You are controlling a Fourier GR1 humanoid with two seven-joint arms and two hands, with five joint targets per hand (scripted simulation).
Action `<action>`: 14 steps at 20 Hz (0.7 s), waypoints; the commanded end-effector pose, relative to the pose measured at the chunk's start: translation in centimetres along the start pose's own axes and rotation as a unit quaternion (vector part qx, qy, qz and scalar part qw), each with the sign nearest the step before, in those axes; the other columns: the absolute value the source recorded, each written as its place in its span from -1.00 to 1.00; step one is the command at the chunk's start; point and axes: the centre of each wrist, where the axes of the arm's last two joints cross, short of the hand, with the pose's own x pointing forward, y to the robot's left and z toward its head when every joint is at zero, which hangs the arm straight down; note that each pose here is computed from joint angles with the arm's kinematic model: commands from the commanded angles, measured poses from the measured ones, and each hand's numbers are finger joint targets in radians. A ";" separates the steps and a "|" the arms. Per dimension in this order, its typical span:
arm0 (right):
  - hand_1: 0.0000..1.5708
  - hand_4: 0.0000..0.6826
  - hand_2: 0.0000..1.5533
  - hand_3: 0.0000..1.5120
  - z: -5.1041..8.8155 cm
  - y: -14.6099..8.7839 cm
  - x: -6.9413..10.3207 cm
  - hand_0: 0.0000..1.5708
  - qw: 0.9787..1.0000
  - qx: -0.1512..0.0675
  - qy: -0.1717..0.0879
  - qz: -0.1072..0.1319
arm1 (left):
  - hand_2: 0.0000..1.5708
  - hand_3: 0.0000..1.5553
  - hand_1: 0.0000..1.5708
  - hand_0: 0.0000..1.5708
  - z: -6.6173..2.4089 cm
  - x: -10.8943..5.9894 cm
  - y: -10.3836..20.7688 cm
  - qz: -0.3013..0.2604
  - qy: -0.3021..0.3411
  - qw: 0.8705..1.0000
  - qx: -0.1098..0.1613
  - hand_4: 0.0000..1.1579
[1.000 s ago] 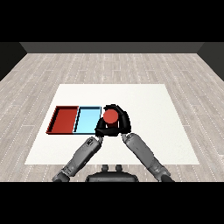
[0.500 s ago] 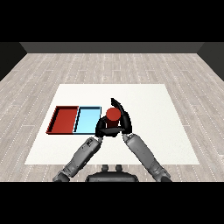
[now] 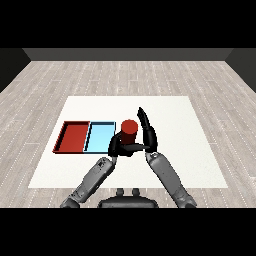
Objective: Pick the red can and put it in the red box
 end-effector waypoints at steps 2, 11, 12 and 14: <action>-1.00 -1.00 -1.00 -1.00 0.2 -2.3 1.6 -1.00 0.998 -0.029 -0.010 -0.047 | 1.00 0.90 1.00 1.00 -1.03 0.5 0.8 -0.011 -0.004 1.000 -0.001 0.97; -1.00 -1.00 -1.00 -1.00 3.2 -10.0 2.9 -1.00 0.997 -0.064 -0.045 -0.001 | 1.00 0.89 1.00 1.00 -1.43 1.4 5.4 -0.039 -0.011 0.999 0.036 0.99; -1.00 -1.00 -1.00 -1.00 3.7 -10.3 2.0 -1.00 0.996 -0.070 -0.058 0.000 | 1.00 0.89 1.00 1.00 -0.98 0.7 4.6 -0.059 -0.016 0.997 0.039 0.98; -1.00 -1.00 -1.00 -1.00 6.2 -11.5 2.5 -1.00 0.997 -0.072 -0.032 0.005 | 1.00 0.87 1.00 1.00 -3.70 3.7 7.5 -0.066 -0.016 0.996 0.049 0.97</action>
